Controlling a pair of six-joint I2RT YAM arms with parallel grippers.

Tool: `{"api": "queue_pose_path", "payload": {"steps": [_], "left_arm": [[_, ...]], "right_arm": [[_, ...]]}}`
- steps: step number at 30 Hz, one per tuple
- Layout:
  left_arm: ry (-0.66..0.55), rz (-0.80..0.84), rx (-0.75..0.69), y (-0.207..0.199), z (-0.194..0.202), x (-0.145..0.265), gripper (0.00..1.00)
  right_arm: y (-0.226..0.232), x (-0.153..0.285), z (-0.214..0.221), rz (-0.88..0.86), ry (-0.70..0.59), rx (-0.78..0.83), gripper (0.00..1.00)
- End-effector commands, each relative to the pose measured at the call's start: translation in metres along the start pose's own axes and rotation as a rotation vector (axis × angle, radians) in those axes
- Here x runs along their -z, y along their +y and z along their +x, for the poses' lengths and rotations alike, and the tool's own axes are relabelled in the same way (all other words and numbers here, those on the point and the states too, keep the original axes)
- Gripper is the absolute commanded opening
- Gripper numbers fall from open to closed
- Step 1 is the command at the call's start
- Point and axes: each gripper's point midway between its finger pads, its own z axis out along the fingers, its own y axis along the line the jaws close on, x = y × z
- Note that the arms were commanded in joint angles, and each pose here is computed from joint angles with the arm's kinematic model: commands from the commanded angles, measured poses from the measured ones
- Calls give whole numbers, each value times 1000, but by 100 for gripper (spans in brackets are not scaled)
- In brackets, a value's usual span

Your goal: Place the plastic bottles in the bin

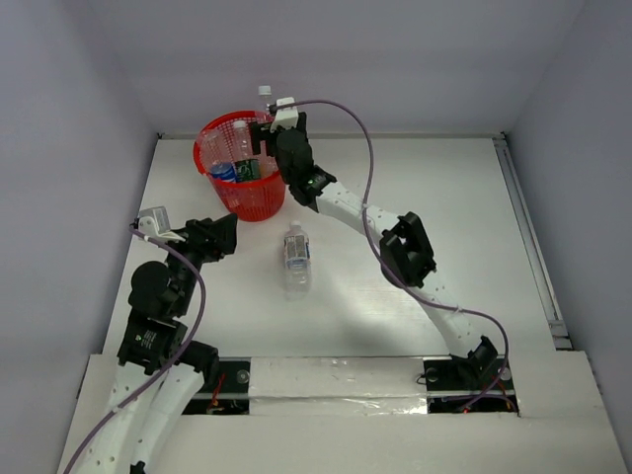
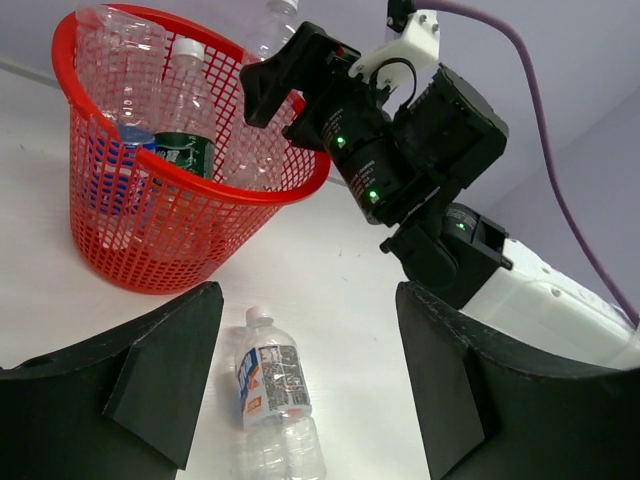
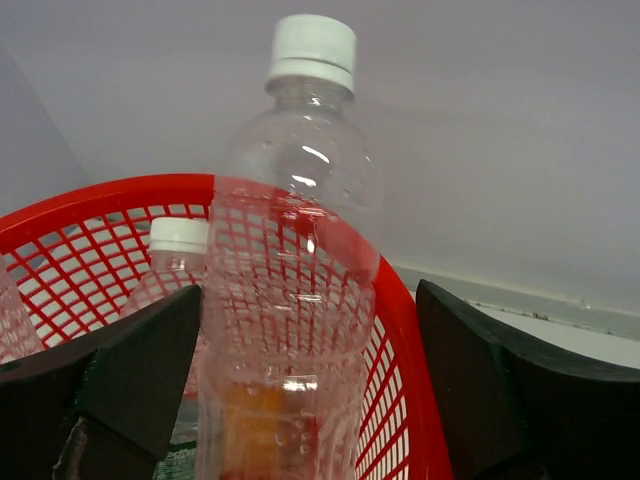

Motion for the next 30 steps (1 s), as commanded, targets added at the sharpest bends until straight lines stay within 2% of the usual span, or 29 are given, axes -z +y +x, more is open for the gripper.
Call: {"api": "queue_pose_path", "payload": {"steps": [1,5,9,14,17,19,20,21,23,24,26,27,28,29,30], "left_arm": [[-7,31,-15,-5,-3,-4,68],[33,32,-20,-5,5,-9,72],[118,63,-21,-10,22,-15,76],[313,127,-23,-18,67,-21,76],[447,167,-25,-31,104,-18,75],[479,111,-40,-26,121,-19,74],[518,97,-45,-26,131,-19,74],[537,69,-48,-21,137,-17,74],[512,5,-49,-11,136,-20,74],[506,-1,-35,-12,138,-20,75],[498,-44,-31,-6,142,-23,75],[502,-56,-20,-6,147,-24,76],[505,-57,-23,-9,154,-25,76],[539,-74,-35,-7,169,-27,77],[542,-76,-37,-8,176,-30,78]], "right_arm": [[9,18,-80,-26,-144,-42,94],[7,32,-117,-48,-165,-64,100],[2,51,-163,-70,-194,-87,100],[-10,89,-219,-111,-220,-103,100],[-17,111,-231,-130,-212,-154,98],[-28,139,-235,-152,-213,-197,72],[-32,150,-236,-162,-218,-215,36],[-42,171,-234,-169,-223,-235,24],[-48,191,-230,-189,-216,-290,17],[-50,198,-209,-199,-179,-287,18],[-58,221,-220,-217,-190,-348,25],[-59,228,-216,-230,-179,-362,39],[-59,233,-199,-238,-144,-379,49],[-61,243,-204,-256,-151,-393,59],[-59,247,-201,-276,-139,-401,74]]}}
